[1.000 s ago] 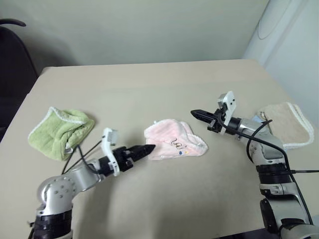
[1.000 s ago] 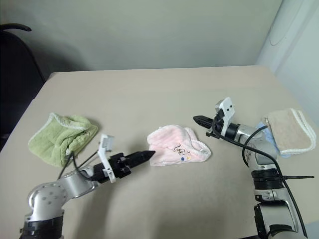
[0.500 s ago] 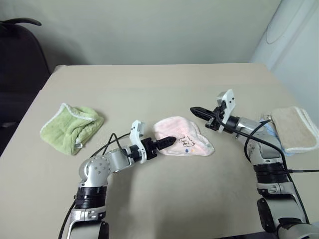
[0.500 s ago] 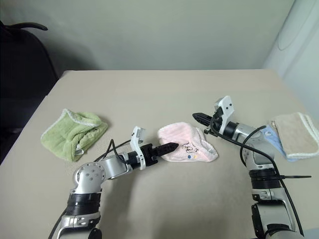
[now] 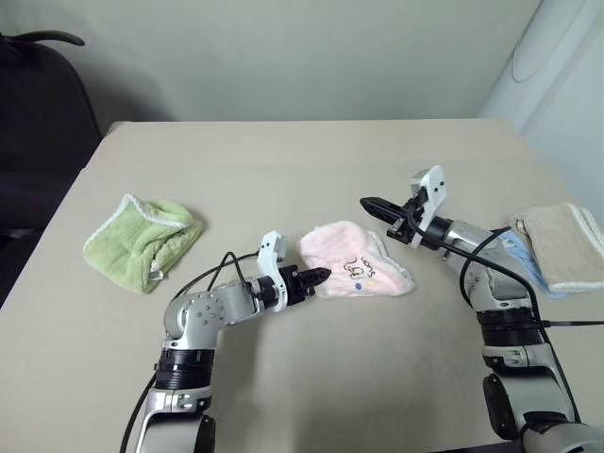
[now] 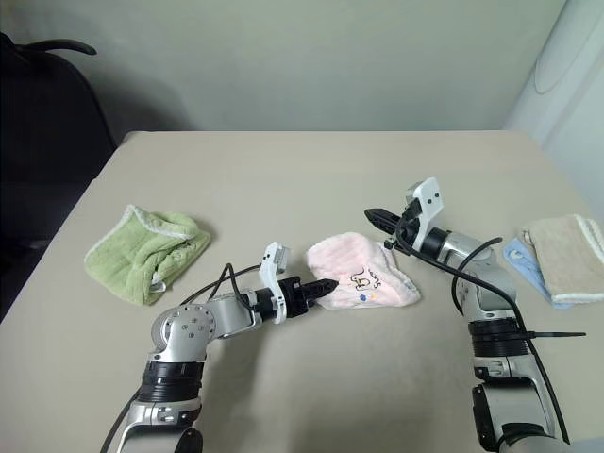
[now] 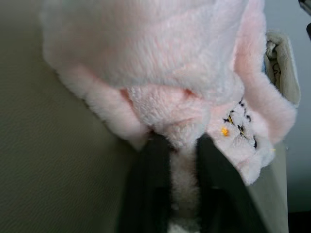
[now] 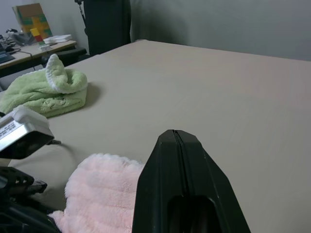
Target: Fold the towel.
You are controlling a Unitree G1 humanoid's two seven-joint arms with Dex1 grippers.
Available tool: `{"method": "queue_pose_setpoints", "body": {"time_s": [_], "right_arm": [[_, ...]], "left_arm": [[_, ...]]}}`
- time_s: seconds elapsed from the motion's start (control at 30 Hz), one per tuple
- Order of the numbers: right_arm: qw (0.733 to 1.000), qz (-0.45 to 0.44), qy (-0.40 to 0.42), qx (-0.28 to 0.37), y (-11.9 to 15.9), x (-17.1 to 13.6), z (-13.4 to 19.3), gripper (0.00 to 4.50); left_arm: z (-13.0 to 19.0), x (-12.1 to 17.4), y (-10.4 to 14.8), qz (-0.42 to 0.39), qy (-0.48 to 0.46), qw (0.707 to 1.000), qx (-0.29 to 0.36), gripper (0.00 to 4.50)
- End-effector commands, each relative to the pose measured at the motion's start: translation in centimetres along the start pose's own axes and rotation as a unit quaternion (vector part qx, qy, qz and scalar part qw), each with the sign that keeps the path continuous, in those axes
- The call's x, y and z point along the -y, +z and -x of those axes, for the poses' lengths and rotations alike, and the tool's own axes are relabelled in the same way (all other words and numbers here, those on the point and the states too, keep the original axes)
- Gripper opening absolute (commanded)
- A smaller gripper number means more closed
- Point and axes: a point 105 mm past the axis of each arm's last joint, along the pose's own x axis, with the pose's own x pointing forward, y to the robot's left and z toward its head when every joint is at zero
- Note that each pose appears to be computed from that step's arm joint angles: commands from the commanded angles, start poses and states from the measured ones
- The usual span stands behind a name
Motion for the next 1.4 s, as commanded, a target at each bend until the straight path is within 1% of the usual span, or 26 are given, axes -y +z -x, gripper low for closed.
{"method": "queue_pose_setpoints", "body": {"time_s": [0.03,0.13,0.2,0.33,0.43,0.5,0.57,0.67,0.8,0.9,0.97,1.07,1.13,1.27,1.3,1.37,1.4], "right_arm": [[0.999,0.022,-0.006,0.036,2.2,0.2,0.1,0.00],[0.999,0.022,-0.011,0.041,2.3,0.3,0.1,0.00],[0.998,0.024,-0.022,0.048,2.6,0.6,0.2,0.00],[0.995,0.029,-0.061,0.067,3.6,2.2,0.7,0.00],[0.992,0.029,-0.094,0.081,4.5,3.8,1.2,0.00],[0.991,0.029,-0.103,0.086,4.9,4.3,1.3,0.00],[0.990,0.030,-0.106,0.088,5.1,4.6,1.2,0.00],[0.991,0.031,-0.100,0.088,5.1,4.6,0.9,0.00],[0.992,0.031,-0.086,0.089,5.1,4.1,0.2,0.00],[0.992,0.031,-0.081,0.090,5.0,3.9,-0.1,0.00],[0.992,0.032,-0.080,0.090,4.9,3.8,-0.1,0.00],[0.992,0.032,-0.083,0.090,4.8,3.8,0.2,0.00],[0.992,0.030,-0.086,0.088,4.6,3.9,0.4,0.00],[0.992,0.028,-0.087,0.084,4.1,3.8,0.5,0.00],[0.992,0.028,-0.087,0.084,4.1,3.8,0.6,0.00],[0.992,0.028,-0.088,0.082,4.1,3.9,0.6,0.00],[0.992,0.028,-0.088,0.081,4.0,4.0,0.6,0.00]], "left_arm": [[-0.4,0.6,-0.6,0.001,-0.012,1.000,-0.007,0.02],[-0.4,1.0,-0.1,0.014,-0.020,1.000,0.017,0.02],[-0.2,1.1,0.9,0.030,-0.022,0.998,0.049,0.02],[1.3,0.6,4.4,0.070,-0.017,0.987,0.143,0.02],[3.5,-0.5,7.3,0.084,0.007,0.972,0.218,0.02],[5.1,-1.2,9.1,0.089,0.023,0.961,0.262,0.02],[7.6,-1.9,12.0,0.086,0.042,0.943,0.319,0.02],[11.2,-1.8,16.1,0.064,0.054,0.918,0.387,0.02],[17.3,0.1,22.1,0.012,0.053,0.878,0.476,0.02],[21.0,2.0,24.8,-0.036,0.057,0.855,0.515,0.02],[23.6,2.9,25.7,-0.067,0.074,0.840,0.534,0.02],[27.2,3.0,25.5,-0.086,0.105,0.820,0.556,0.02],[28.4,2.0,24.2,-0.084,0.133,0.818,0.553,0.02],[28.4,-1.7,18.9,-0.057,0.204,0.832,0.512,0.02],[28.4,-2.3,17.9,-0.050,0.216,0.833,0.507,0.02],[28.2,-4.1,14.5,-0.024,0.245,0.833,0.495,0.02],[28.0,-5.3,12.8,0.004,0.256,0.831,0.493,0.02]]}}
